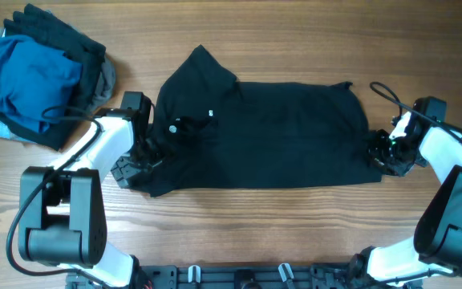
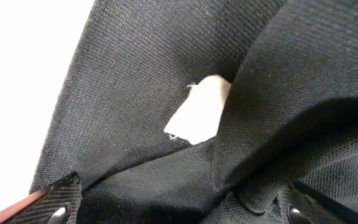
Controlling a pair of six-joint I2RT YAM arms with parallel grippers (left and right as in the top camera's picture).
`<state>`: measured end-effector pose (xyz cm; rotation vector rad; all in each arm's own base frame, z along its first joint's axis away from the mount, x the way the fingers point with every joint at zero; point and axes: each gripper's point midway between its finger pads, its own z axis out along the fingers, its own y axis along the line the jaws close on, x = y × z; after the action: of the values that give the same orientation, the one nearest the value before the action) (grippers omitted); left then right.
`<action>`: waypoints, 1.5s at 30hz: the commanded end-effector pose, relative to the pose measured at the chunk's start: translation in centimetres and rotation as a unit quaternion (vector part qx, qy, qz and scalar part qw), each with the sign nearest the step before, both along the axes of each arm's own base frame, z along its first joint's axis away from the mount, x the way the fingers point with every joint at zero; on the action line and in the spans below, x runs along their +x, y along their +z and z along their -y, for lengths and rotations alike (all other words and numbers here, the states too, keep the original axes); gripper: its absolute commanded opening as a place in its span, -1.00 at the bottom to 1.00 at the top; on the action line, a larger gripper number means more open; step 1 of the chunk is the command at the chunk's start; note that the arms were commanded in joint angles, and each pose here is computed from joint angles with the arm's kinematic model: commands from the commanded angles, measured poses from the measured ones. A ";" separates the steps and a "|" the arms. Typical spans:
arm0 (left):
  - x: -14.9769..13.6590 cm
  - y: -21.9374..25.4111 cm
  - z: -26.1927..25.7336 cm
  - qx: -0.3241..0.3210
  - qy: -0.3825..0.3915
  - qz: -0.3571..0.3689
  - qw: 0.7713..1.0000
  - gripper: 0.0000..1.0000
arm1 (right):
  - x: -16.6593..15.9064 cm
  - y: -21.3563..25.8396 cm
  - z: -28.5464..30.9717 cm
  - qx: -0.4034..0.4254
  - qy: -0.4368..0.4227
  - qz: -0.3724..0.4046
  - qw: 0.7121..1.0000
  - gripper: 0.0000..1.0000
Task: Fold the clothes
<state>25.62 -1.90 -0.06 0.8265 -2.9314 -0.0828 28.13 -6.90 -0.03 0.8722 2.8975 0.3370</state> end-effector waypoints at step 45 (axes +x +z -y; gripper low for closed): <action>26.7 4.2 12.1 -0.172 -0.195 0.431 0.864 0.99 | 2.3 9.1 -2.2 0.067 0.023 0.092 0.993 -0.22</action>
<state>52.81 -10.84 7.26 0.3618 -3.7277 0.9593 29.90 -5.09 8.29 0.8002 2.7725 0.5661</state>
